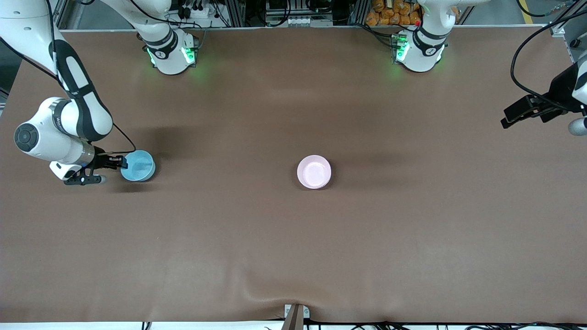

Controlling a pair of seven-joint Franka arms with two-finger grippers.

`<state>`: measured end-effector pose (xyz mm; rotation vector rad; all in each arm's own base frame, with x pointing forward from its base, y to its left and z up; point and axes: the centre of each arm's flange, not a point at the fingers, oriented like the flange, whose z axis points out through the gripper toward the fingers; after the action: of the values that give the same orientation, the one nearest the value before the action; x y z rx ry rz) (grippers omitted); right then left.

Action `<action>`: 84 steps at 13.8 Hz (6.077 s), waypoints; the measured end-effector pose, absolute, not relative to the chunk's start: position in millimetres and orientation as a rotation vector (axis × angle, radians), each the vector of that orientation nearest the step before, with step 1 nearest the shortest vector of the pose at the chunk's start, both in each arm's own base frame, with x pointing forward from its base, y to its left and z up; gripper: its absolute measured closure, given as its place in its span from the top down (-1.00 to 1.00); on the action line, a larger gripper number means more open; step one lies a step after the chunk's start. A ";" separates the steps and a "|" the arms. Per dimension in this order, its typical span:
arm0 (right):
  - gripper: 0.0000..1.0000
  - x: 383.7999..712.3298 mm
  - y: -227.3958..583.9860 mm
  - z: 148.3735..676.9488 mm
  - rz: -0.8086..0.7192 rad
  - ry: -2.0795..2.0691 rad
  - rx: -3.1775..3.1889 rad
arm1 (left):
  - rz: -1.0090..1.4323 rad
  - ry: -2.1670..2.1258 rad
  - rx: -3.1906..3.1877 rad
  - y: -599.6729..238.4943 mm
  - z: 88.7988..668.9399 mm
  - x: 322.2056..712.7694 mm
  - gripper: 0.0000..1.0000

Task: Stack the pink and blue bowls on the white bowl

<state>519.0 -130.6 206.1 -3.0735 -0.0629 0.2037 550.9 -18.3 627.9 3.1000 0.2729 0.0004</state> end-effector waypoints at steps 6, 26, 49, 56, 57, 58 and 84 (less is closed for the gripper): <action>-0.96 520.9 -122.0 208.9 0.222 -0.041 -3.042 | -0.005 0.262 3.100 -22.2 617.2 557.3 1.00; -0.96 538.1 372.7 333.6 0.249 0.592 -2.808 | -0.013 0.267 3.100 -20.0 614.4 558.0 1.00; -0.96 524.0 488.0 245.8 0.225 0.854 -2.765 | -0.032 0.272 3.101 -17.5 607.7 557.9 1.00; -0.48 535.7 488.1 240.2 0.185 0.878 -2.770 | 0.001 0.273 3.099 -17.4 609.8 560.2 1.00; -0.24 540.3 489.2 248.3 0.182 0.877 -2.767 | 0.003 0.273 3.099 -17.4 609.9 560.3 1.00; -0.05 544.9 490.2 257.7 0.189 0.877 -2.772 | 0.003 0.273 3.099 -17.3 610.0 560.3 1.00; 1.00 674.0 96.0 573.2 -0.060 0.487 -3.088 | -0.037 0.155 3.119 -56.7 639.5 527.5 1.00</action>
<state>674.0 96.0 573.2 -3.0882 0.4871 -0.0595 527.5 -56.7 639.5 3.1188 0.1550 -0.0368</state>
